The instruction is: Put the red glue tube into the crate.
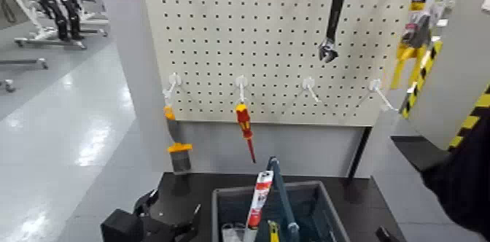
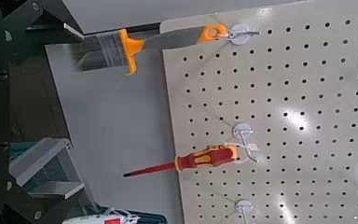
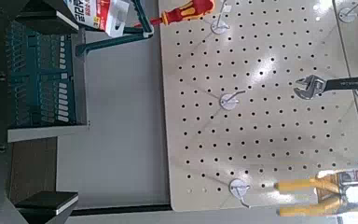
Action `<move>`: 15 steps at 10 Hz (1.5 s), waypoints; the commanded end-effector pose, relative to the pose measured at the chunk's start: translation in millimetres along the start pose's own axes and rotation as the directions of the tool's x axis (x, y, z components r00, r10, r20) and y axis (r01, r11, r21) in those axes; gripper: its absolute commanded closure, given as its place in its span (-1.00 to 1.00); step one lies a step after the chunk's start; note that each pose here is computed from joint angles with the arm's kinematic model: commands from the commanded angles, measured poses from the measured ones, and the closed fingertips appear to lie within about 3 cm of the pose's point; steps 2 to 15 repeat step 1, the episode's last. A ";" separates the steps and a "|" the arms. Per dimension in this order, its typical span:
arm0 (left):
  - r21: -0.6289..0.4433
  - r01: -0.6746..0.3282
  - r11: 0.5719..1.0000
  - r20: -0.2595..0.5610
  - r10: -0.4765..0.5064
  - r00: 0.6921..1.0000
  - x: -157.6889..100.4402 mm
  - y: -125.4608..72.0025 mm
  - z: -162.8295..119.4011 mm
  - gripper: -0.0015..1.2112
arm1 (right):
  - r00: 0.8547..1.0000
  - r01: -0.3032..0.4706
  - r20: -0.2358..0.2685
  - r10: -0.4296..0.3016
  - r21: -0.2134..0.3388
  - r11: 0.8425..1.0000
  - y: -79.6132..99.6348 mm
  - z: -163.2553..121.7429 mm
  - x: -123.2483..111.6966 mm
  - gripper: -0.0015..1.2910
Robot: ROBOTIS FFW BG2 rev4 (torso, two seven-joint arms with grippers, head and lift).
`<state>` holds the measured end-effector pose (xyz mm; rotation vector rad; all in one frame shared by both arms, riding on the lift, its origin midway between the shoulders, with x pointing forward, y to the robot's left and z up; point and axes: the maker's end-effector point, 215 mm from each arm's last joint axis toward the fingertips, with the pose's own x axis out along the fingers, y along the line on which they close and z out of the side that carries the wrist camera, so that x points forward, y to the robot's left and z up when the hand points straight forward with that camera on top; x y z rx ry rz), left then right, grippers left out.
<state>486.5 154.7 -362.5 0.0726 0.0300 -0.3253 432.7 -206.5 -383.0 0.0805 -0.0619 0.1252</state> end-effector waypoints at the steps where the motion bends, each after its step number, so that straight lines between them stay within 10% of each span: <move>1: -0.001 0.000 1.000 -0.003 0.000 1.000 0.2 -0.4 -1.6 -0.69 | 1.000 -0.005 -0.005 0.005 -0.002 1.000 1.3 -0.7 1.0 -0.87; 15: -0.001 0.000 1.000 -0.003 0.000 1.000 0.2 -0.4 -1.6 -0.69 | 1.000 -0.005 -0.005 0.005 -0.002 1.000 1.3 -0.7 1.0 -0.87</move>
